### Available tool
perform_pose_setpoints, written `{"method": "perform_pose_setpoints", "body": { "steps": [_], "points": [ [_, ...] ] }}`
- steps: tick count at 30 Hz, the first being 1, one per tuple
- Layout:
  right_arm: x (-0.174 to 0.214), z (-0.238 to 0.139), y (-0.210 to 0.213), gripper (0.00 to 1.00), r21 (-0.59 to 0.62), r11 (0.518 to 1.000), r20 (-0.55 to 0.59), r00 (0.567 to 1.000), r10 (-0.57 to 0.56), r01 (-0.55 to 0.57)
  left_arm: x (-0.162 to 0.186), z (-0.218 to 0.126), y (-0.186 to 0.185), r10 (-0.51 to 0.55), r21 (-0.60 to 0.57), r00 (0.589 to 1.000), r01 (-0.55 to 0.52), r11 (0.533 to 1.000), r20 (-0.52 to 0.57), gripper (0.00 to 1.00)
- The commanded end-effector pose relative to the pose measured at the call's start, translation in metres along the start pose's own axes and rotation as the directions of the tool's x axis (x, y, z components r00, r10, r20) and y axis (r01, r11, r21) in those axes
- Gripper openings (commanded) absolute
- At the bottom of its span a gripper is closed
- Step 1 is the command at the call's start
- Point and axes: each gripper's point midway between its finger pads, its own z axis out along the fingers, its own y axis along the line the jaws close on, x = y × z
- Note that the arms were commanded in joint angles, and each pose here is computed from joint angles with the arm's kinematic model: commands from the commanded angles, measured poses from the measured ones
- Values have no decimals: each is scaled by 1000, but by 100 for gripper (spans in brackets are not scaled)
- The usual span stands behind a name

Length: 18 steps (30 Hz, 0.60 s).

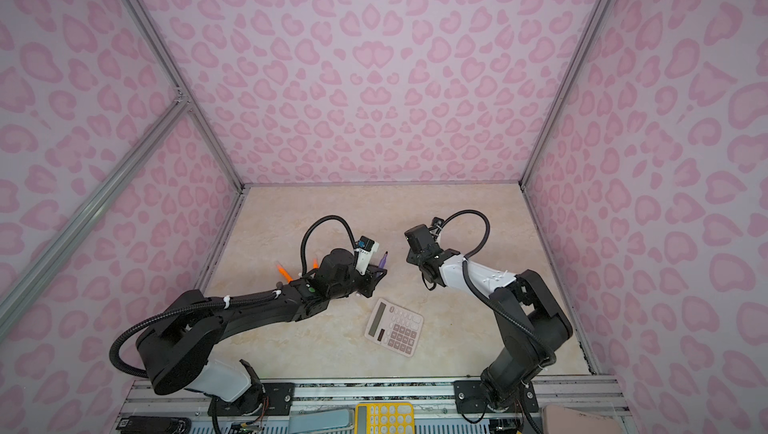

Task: Insert the pens into the pen caps
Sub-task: 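Carry the translucent cap with the right gripper above the purple marker tip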

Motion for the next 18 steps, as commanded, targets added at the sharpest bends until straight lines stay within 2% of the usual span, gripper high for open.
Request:
{"method": "perform_pose_setpoints", "body": {
  "steps": [1, 4, 8, 18],
  "points": [
    [-15, -18, 10, 0, -97, 990, 62, 993, 104, -98, -14, 7, -17, -20, 67, 998, 16, 998, 66, 3],
    [-22, -36, 17, 0, -170, 977, 79, 986, 145, -130, -11, 17, -29, -10, 89, 999, 5, 996, 50, 3],
    [-24, -55, 33, 0, -230, 965, 103, 984, 148, -121, -10, 25, -39, -4, 107, 999, 0, 994, 41, 3],
    [-17, -66, 61, 0, -301, 950, 101, 987, 123, -88, -6, 35, -41, -12, 101, 1000, 10, 995, 22, 3]
  ]
}}
